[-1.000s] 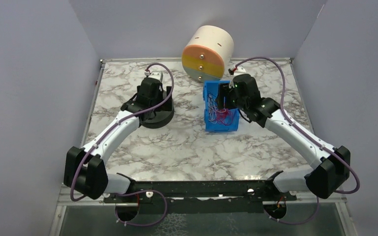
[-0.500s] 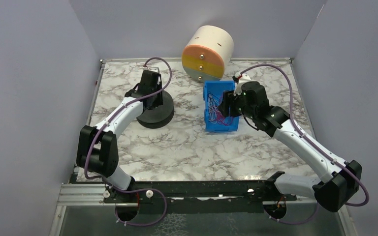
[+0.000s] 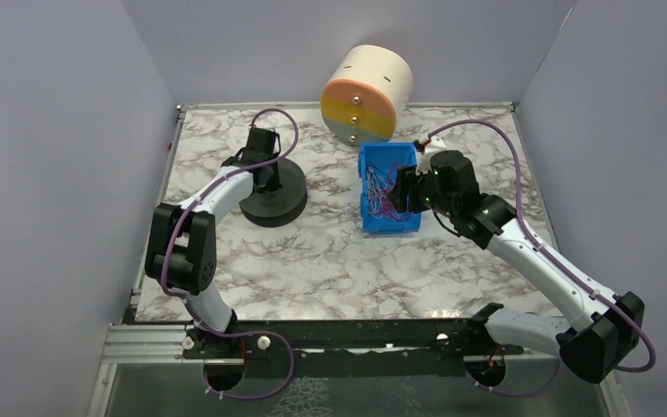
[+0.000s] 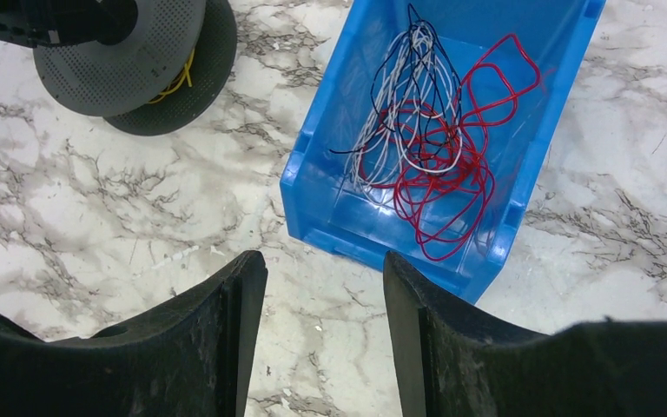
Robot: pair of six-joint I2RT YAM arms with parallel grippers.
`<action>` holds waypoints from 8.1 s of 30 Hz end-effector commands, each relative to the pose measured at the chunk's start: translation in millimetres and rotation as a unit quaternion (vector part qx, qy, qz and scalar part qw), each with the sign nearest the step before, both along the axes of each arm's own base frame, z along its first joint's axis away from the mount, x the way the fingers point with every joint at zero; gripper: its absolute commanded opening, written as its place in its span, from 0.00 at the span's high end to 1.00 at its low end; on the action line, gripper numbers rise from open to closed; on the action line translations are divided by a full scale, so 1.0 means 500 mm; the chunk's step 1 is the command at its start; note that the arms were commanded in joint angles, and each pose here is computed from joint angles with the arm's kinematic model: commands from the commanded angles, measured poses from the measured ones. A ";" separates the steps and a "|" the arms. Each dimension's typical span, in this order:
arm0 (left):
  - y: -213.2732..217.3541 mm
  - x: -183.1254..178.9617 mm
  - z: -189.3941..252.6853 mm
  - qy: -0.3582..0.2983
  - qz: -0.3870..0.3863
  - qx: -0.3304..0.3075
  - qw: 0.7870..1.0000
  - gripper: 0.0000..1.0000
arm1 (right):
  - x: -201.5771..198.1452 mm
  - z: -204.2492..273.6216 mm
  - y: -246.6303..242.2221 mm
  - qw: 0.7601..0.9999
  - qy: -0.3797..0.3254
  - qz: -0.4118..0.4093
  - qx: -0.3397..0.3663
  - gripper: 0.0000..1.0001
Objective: Wrap the cables
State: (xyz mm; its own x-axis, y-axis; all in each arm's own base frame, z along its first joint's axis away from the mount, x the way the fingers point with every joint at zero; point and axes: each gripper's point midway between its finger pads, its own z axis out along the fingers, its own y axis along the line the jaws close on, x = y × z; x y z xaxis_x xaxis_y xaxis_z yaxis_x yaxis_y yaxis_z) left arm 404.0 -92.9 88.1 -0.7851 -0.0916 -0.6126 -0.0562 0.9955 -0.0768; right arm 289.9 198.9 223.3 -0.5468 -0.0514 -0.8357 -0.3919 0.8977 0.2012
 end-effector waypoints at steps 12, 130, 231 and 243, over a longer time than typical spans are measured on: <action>-0.034 -0.005 -0.027 0.029 -0.053 -0.030 0.998 1.00 | -0.021 0.005 0.003 1.000 -0.004 0.019 0.008 0.43; -0.185 -0.246 0.280 -0.207 -0.219 -0.067 0.951 0.17 | 0.358 -0.164 0.034 0.994 0.047 -0.032 -0.090 0.99; -0.318 -0.499 0.666 -0.272 -0.320 -0.626 0.656 0.18 | -0.077 0.493 0.175 0.900 -0.251 0.159 0.318 0.99; -0.320 -0.497 0.643 -0.258 -0.314 -0.629 0.663 0.58 | -0.092 0.487 0.194 0.900 -0.262 0.155 0.311 0.99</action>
State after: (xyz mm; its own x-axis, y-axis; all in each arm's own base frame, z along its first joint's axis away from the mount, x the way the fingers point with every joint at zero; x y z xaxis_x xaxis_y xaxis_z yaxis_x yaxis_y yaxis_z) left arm 154.4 -253.8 409.3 -0.6276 -0.5232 -0.5765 0.6980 -0.0503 -0.7143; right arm 242.7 298.2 456.2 -0.1625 0.4048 -0.8999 -0.7941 0.4876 0.3627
